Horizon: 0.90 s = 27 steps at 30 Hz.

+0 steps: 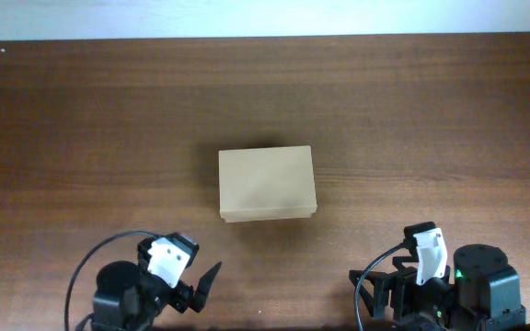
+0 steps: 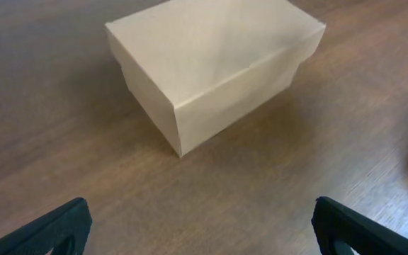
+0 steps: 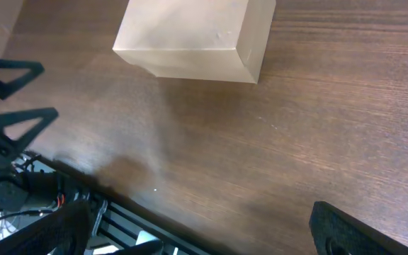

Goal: Pack container

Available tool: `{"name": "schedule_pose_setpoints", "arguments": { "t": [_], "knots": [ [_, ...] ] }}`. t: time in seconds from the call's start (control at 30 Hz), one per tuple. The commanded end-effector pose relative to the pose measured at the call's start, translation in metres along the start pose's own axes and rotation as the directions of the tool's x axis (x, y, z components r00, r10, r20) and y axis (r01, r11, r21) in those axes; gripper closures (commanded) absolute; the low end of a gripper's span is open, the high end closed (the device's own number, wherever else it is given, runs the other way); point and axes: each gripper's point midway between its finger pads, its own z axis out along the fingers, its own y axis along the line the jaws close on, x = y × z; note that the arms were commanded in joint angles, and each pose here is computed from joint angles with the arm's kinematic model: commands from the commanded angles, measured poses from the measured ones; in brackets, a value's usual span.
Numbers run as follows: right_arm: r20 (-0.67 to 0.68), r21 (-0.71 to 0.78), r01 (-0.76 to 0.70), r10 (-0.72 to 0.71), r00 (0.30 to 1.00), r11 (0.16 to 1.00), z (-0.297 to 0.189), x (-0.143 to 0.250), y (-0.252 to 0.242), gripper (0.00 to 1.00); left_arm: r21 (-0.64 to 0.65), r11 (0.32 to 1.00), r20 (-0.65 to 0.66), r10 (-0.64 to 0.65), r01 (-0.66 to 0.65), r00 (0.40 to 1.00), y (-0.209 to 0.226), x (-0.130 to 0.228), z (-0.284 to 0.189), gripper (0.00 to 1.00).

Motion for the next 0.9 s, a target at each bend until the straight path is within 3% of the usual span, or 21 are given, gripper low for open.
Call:
{"name": "schedule_pose_setpoints", "arguments": {
  "t": [0.0,0.23,0.73,0.87],
  "knots": [
    [0.007,0.008,0.009,-0.009,1.0,1.0,0.0,0.0,-0.001,0.01,-0.018,0.999,0.03,-0.031,0.031,0.999,0.003,0.009,0.005,0.0],
    [0.007,0.008,0.009,-0.009,1.0,1.0,0.0,0.0,-0.001,0.01,-0.024,0.998,0.026,-0.059,0.059,0.998,0.006,0.04,0.024,0.0],
    [0.007,0.008,0.009,-0.009,1.0,1.0,0.0,0.0,-0.001,0.01,-0.031,0.998,0.023,-0.06,0.061,0.998,0.007,0.041,0.024,0.0],
    [-0.025,-0.022,0.079,-0.079,0.997,0.997,0.001,0.006,0.006,0.01,-0.031,0.998,0.023,-0.06,0.061,0.998,0.007,0.041,0.024,0.0]
  ]
}}
